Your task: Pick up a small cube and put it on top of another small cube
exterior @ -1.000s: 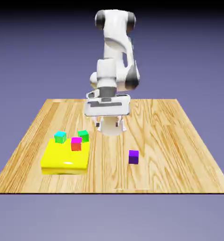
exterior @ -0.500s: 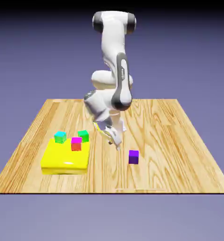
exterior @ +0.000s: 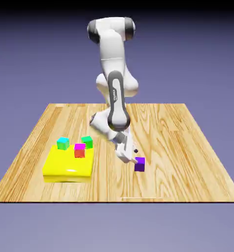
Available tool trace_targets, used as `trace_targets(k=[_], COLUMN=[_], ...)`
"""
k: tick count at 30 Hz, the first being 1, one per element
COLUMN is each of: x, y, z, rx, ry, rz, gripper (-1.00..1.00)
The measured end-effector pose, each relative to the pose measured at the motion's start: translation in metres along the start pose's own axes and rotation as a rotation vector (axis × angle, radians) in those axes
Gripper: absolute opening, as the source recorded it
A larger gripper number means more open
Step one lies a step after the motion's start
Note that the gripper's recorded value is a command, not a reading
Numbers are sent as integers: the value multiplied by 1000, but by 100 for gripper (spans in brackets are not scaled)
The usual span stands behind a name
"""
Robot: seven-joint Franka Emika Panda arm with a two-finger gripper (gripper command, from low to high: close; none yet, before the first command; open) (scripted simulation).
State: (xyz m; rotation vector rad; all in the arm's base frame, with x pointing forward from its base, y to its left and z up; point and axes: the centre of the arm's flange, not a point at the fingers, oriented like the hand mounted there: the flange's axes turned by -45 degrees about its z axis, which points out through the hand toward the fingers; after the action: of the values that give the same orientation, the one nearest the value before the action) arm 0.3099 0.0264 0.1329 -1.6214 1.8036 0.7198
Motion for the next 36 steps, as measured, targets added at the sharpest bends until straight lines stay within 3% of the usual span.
trace_targets(k=[11,12,36], x=[15,16,9], y=[2,2,-9], z=[36,38,-49], rx=[-1,-1,31], ry=[29,33,47], rz=[-1,-2,20], gripper=[0,-100,-100])
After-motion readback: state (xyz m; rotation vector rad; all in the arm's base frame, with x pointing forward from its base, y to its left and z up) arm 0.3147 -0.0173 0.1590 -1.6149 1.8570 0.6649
